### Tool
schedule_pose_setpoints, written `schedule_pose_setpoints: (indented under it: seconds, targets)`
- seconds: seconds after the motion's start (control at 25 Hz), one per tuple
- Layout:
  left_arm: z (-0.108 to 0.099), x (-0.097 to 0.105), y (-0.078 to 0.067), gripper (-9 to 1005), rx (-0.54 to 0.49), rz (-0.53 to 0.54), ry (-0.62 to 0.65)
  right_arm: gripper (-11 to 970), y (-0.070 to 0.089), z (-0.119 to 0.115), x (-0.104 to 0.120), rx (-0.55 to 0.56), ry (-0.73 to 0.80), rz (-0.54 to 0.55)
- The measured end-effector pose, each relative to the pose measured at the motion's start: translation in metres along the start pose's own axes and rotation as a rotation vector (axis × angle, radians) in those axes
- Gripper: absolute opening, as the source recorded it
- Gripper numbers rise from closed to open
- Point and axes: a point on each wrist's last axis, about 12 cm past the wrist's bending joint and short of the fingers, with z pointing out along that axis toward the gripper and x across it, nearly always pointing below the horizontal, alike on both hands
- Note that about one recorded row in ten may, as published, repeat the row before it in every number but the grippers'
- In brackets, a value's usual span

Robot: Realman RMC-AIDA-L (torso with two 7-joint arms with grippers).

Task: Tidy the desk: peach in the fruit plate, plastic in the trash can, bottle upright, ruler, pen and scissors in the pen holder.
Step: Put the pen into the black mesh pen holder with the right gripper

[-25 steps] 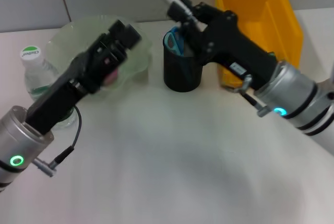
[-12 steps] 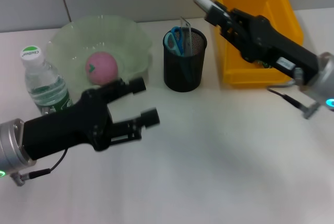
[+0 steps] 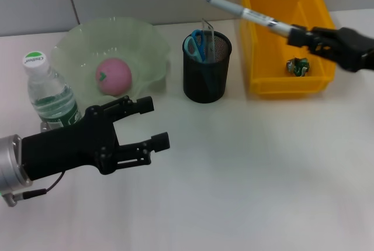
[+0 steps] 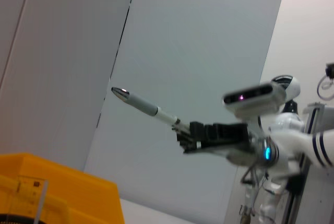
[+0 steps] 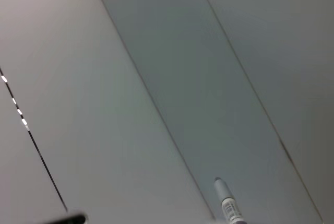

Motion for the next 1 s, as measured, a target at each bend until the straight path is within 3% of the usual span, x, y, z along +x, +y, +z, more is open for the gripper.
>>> schedule_pose_setpoints:
  seconds: [0.16,0.2,0.48,0.76,1.0]
  targets:
    - [0.004,0.003,0.001,862,-0.01,-0.001,0.02,138,-0.001,-0.024,-0.04,0.034,0.098,0.008]
    - [0.004,0.003,0.001,862,-0.01,-0.001,0.02,138,-0.001,-0.024,-0.04,0.034,0.098,0.008]
    - [0.009,0.008,0.001,862,-0.017,0.001,0.042,138,0.003,-0.032,-0.097,0.157,0.261,-0.006]
    - [0.013,0.013,0.001,862,-0.016,0.021,0.086,139,-0.002,0.008,-0.152,0.277,0.528,0.023]
    - [0.014,0.016,0.002,862,-0.021,0.035,0.116,139,-0.008,0.055,-0.18,0.382,0.742,0.037]
